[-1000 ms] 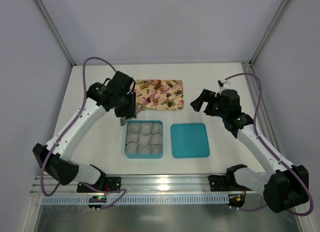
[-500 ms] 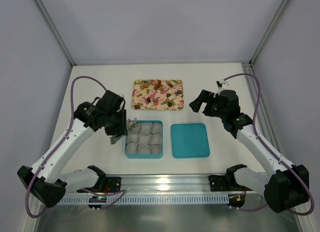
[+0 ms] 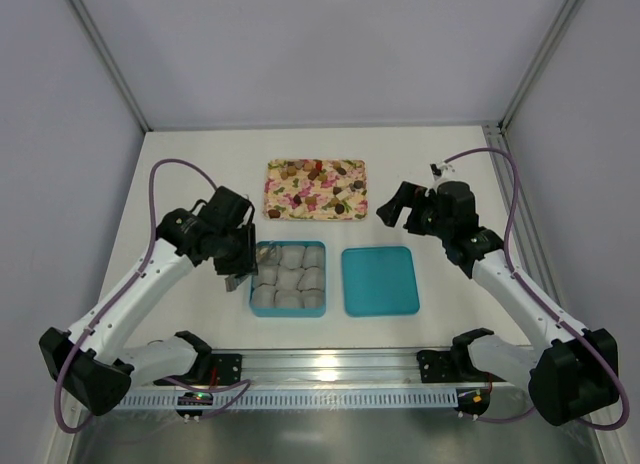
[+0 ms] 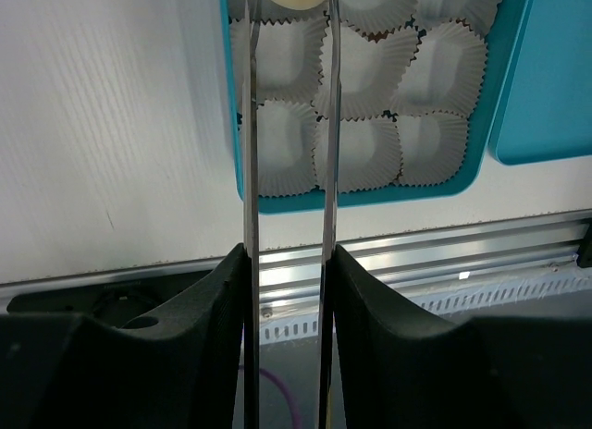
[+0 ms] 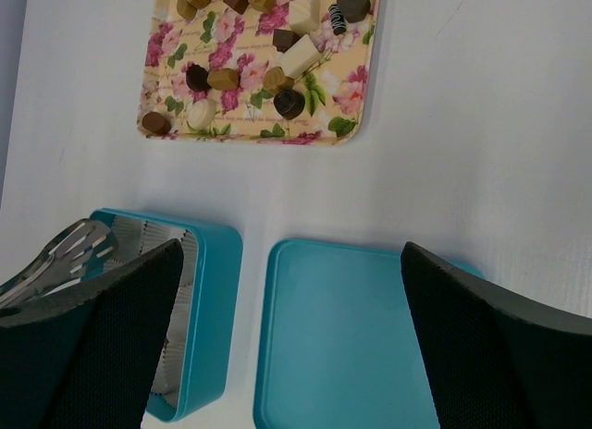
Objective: Pack the chocolate
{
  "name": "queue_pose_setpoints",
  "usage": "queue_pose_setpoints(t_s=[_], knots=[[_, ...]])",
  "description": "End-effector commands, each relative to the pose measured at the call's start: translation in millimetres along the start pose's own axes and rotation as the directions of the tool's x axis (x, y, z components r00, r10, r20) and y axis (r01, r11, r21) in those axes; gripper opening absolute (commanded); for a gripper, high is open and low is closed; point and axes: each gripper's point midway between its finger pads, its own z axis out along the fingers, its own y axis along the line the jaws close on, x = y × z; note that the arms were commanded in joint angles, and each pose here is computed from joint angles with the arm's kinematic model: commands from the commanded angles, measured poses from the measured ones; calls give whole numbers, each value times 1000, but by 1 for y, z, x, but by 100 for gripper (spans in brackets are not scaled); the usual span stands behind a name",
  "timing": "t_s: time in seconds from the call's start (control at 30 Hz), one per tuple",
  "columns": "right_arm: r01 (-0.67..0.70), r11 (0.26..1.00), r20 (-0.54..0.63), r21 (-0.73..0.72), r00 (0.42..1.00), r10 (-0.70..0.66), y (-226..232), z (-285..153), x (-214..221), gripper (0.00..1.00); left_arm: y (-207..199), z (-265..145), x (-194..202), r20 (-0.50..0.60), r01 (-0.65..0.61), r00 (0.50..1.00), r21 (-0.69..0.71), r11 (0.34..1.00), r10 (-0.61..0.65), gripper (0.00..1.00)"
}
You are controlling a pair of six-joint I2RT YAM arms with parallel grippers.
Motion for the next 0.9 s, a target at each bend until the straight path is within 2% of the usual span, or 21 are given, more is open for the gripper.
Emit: queue_pose_setpoints(t_s=[0.0, 0.6, 0.87], knots=[[-1, 1000, 30, -21, 1000, 1, 6, 4, -7, 100, -8, 3, -12, 50, 13, 999, 26, 1000, -14, 38], [2, 1000, 19, -26, 1000, -2, 7, 6, -3, 100, -8, 8, -14, 42, 18, 999, 3, 1000, -18, 46], [6, 999, 20, -32, 1000, -5, 9, 5, -5, 100, -26, -18, -22, 55, -23, 998, 70, 997, 20, 45]])
